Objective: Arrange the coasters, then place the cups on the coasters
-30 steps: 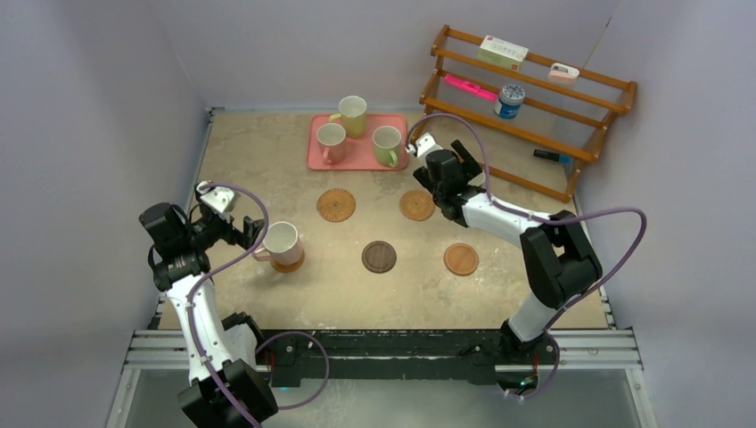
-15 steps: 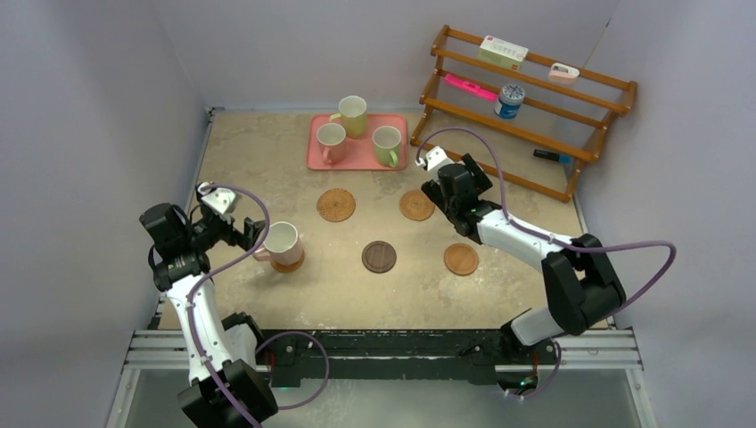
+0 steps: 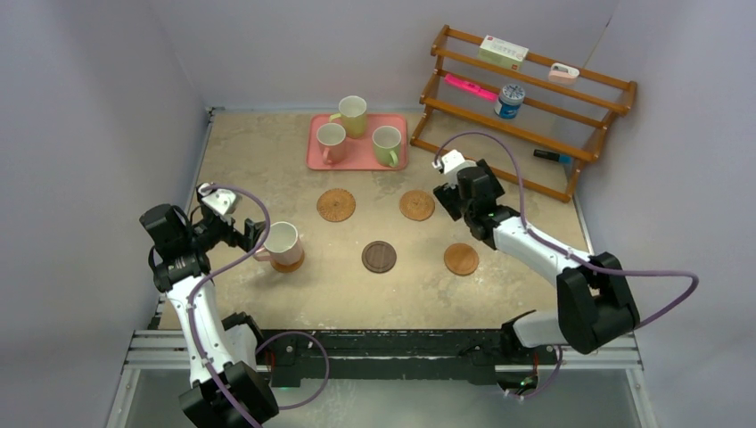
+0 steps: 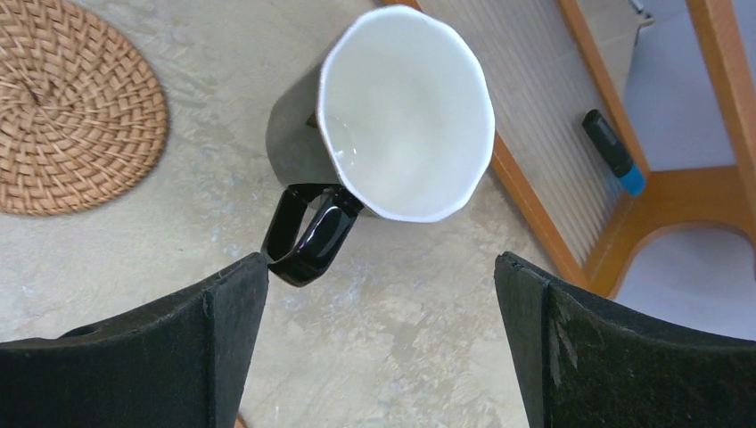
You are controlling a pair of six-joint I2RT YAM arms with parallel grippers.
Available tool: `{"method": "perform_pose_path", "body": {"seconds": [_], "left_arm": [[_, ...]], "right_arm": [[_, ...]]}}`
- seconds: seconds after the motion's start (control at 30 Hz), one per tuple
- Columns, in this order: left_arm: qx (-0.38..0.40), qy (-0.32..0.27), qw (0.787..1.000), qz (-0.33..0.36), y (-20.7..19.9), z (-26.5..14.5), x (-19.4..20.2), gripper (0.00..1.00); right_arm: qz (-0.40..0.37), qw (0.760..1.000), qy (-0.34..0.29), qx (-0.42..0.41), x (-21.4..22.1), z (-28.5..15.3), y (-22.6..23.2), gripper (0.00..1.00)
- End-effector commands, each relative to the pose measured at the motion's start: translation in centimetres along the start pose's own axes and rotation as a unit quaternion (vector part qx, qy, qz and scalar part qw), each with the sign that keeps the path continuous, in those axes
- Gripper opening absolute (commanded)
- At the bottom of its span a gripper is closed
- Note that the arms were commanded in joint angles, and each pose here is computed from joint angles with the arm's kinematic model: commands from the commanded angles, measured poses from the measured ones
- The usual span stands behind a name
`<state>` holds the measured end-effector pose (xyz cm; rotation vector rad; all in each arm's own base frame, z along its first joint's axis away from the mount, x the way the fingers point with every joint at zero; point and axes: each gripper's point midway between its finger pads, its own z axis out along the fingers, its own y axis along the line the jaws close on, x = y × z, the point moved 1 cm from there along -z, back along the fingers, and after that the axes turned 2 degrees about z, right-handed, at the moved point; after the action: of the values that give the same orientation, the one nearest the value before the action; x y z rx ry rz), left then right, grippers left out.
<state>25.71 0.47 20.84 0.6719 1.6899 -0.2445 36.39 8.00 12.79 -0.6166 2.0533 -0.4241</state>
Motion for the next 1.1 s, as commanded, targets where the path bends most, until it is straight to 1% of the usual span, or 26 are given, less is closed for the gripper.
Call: {"method": "perform_pose_path", "body": {"seconds": [0.0, 0.27, 0.43, 0.73, 0.83, 1.07], "left_arm": [[0.007, -0.017, 0.999, 0.028, -0.1, -0.3, -1.3, 1.00], [0.008, -0.017, 0.999, 0.029, -0.1, -0.3, -1.3, 1.00], [0.008, -0.016, 0.999, 0.029, -0.1, -0.3, -1.3, 1.00], [0.009, -0.015, 0.999, 0.029, -0.1, -0.3, -1.2, 1.00], [0.009, -0.014, 0.999, 0.027, 0.0, -0.2, -1.1, 1.00], [0.010, -0.013, 0.999, 0.029, -0.1, -0.2, -1.0, 1.00]], "right_arm": [[0.055, 0.998, -0.006, -0.031, 0.2, -0.1, -1.1, 0.98], [0.084, 0.995, -0.022, -0.055, 0.9, -0.3, -2.4, 0.98], [0.106, 0.990, -0.039, -0.088, 1.1, 0.0, -2.9, 0.94], [0.124, 0.988, -0.027, -0.091, 2.3, 1.5, -3.6, 0.89], [0.118, 0.986, -0.047, -0.109, 1.9, 1.4, -3.5, 0.85], [0.120, 0.977, -0.079, -0.156, 1.2, 2.0, -2.5, 0.69]]}}
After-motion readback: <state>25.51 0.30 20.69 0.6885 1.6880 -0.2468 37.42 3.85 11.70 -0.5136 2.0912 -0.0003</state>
